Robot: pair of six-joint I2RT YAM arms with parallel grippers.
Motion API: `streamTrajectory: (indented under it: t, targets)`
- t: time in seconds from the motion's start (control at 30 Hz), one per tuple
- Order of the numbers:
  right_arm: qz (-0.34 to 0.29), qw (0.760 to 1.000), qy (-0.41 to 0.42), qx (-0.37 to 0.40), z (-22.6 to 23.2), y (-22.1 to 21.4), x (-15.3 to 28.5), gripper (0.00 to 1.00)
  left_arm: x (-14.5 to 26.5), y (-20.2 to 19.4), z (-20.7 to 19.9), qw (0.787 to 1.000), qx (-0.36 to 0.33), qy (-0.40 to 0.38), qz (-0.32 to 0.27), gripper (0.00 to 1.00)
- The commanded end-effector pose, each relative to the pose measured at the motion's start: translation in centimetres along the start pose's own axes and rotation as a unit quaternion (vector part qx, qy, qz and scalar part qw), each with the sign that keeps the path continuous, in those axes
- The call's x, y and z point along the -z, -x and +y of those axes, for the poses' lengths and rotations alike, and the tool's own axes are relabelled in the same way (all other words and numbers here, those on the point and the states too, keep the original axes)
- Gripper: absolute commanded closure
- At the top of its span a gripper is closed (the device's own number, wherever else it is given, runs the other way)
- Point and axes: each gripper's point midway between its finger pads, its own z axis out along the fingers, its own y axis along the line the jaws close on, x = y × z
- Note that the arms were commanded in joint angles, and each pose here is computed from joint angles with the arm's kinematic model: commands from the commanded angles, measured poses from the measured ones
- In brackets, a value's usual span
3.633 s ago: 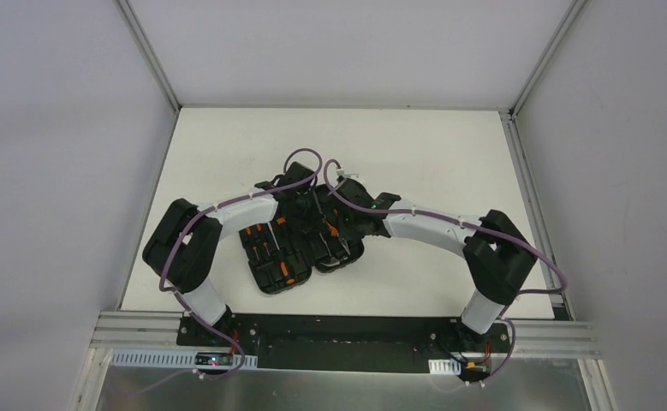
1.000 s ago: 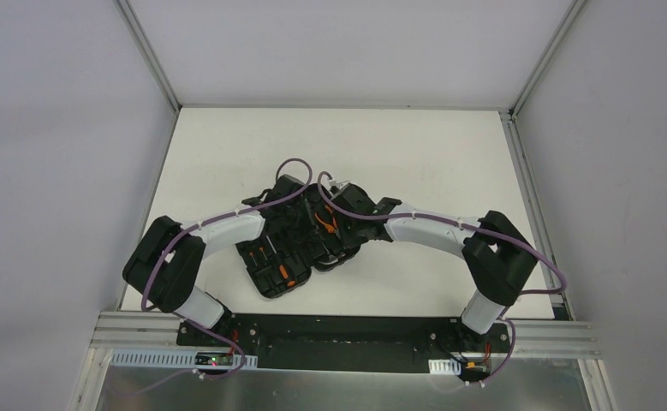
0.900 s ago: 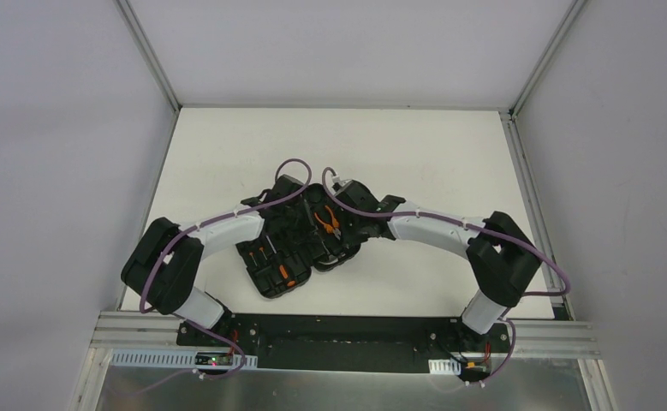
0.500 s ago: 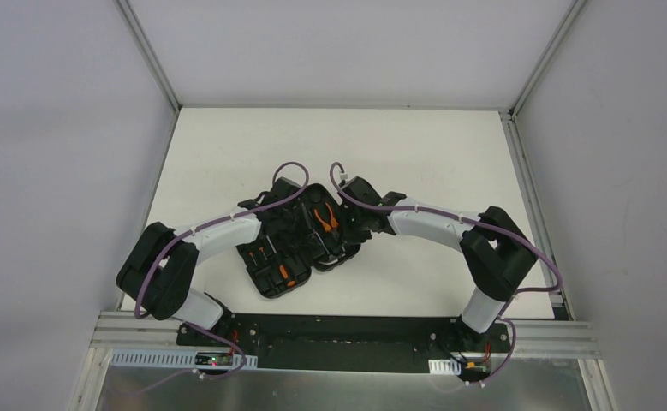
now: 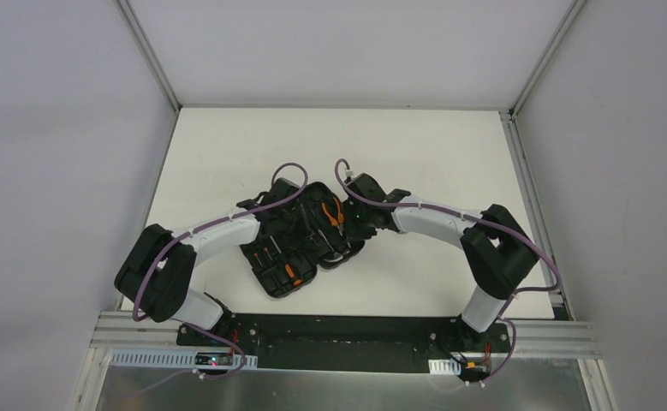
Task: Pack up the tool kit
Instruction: Adjust the pliers in the toolbox.
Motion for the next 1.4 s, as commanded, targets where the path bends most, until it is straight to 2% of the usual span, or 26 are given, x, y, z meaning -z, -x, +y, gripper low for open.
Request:
streamTrajectory:
  t: [0.0, 0.13, 0.23, 0.37, 0.67, 0.9, 1.23, 1.3, 1.37]
  targets:
    - [0.005, 0.994, -0.084, 0.062, -4.3, 0.2, 1.4, 0.73, 0.8, 0.4, -0.2, 1.000, -0.019, 0.000, -0.015, 0.85]
    - [-0.018, 0.997, -0.041, 0.069, -2.0, 1.8, 3.6, 0.65, 0.8, 0.5, 0.2, 1.000, -0.021, 0.008, -0.022, 0.85]
    - [-0.067, 0.996, -0.021, 0.057, -0.5, 4.1, 5.5, 0.62, 0.9, 0.7, 0.5, 0.999, -0.021, 0.015, -0.028, 0.85]
    - [-0.160, 0.984, -0.055, 0.050, -0.8, 8.2, 7.0, 0.62, 1.0, 1.0, 0.8, 0.999, -0.025, 0.023, -0.038, 0.85]
    - [-0.246, 0.959, -0.112, 0.087, 1.0, 13.0, 5.5, 0.60, 1.6, 1.2, 0.9, 0.998, -0.029, 0.026, -0.048, 0.84]
    - [-0.234, 0.956, -0.136, 0.110, 1.8, 13.7, 2.1, 0.61, 1.9, 1.3, 0.6, 0.998, -0.029, 0.020, -0.050, 0.83]
    - [-0.194, 0.960, -0.150, 0.138, 1.5, 12.1, -1.3, 0.68, 2.4, 1.4, 0.6, 0.998, -0.030, 0.017, -0.058, 0.83]
    - [-0.188, 0.960, -0.150, 0.141, 1.5, 11.8, -1.8, 0.73, 2.4, 1.4, 0.5, 0.998, -0.031, 0.017, -0.059, 0.82]
    - [-0.183, 0.962, -0.145, 0.142, 1.6, 11.6, -2.0, 0.85, 2.4, 1.4, 0.5, 0.998, -0.031, 0.016, -0.059, 0.82]
